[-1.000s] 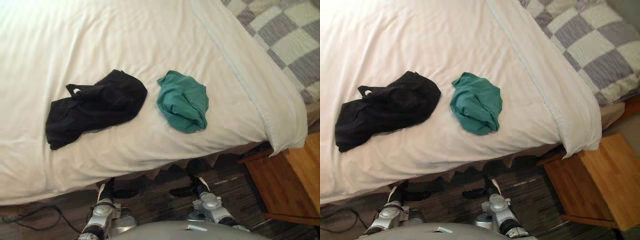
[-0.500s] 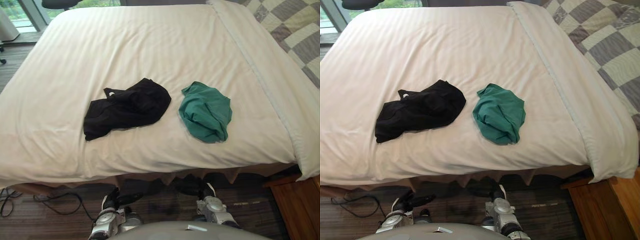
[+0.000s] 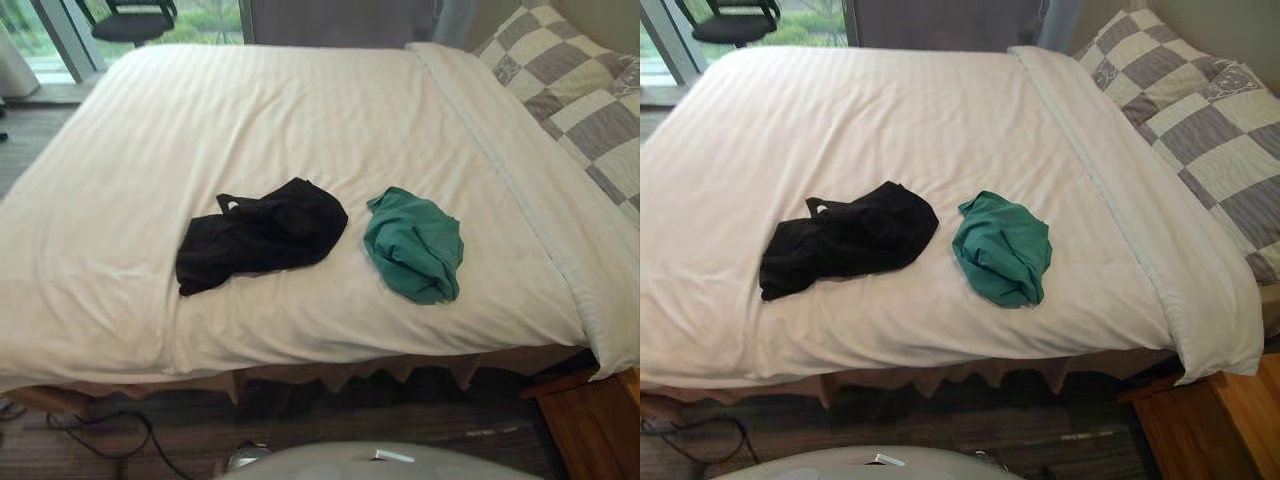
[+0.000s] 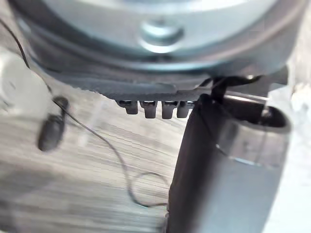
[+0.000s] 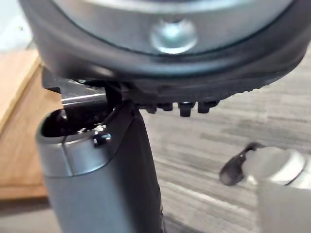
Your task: Tidy up the quilt and then pick up the clothes from the bed and put them into the laundry hamper
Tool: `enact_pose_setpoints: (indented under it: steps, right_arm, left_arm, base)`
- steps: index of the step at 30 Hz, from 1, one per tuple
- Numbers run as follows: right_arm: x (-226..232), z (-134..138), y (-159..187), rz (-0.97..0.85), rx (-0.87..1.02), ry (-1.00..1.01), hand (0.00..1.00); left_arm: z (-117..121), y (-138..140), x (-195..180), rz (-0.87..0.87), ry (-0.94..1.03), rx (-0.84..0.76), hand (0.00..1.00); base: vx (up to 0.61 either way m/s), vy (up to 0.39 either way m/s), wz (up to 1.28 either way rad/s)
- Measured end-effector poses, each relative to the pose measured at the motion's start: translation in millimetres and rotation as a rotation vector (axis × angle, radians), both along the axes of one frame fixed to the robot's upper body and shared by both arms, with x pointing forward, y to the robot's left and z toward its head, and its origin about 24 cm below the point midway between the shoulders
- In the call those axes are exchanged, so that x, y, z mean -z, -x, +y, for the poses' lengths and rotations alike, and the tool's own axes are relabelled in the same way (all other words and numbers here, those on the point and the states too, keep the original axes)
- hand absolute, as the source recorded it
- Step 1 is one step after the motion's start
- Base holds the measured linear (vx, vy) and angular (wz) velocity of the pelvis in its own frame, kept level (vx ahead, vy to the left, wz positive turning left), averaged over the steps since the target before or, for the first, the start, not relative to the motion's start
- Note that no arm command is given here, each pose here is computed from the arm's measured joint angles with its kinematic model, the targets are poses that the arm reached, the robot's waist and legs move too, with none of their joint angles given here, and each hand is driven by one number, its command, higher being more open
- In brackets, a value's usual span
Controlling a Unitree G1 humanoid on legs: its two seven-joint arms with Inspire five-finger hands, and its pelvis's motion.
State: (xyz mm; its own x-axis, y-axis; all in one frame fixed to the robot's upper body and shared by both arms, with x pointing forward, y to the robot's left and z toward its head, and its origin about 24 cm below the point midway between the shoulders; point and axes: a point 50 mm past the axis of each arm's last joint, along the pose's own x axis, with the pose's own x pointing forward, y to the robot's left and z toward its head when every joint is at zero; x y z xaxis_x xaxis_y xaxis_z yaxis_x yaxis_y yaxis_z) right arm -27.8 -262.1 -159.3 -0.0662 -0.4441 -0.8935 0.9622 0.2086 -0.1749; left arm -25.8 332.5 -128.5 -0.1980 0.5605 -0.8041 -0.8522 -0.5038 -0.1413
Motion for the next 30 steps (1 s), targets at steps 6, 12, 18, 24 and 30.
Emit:
enact_pose_setpoints:
  steps: [6, 12, 18, 24, 30]
  right_arm:
    - [-49, -79, -34, -0.146, 0.082, 0.376, 1.0]
    - [-147, -120, -135, -0.364, -0.205, 0.863, 1.0]
    - [-223, -101, -228, -0.59, -0.461, 1.128, 1.0]
    - [-264, -46, -260, -0.732, -0.743, 1.317, 1.0]
    - [-282, 4, -297, -0.936, -0.954, 1.284, 1.0]
  left_arm:
    - [136, 16, -162, 0.057, -0.701, -0.219, 1.0]
    - [150, -70, -344, 0.239, -1.469, -0.014, 1.0]
    - [113, -149, -329, 0.118, -1.547, 0.279, 1.0]
    - [-18, -196, -258, -0.213, -1.45, 0.689, 1.0]
    - [-58, -243, -192, -0.127, -1.171, 1.149, 1.0]
  base:
    - [-0.01, 0.0, 0.02]
    - [0.03, -0.004, 0.27]
    - [-0.04, 0.006, -0.09]
    - [-0.02, 0.027, -0.3]
    - [-0.04, 0.014, -0.29]
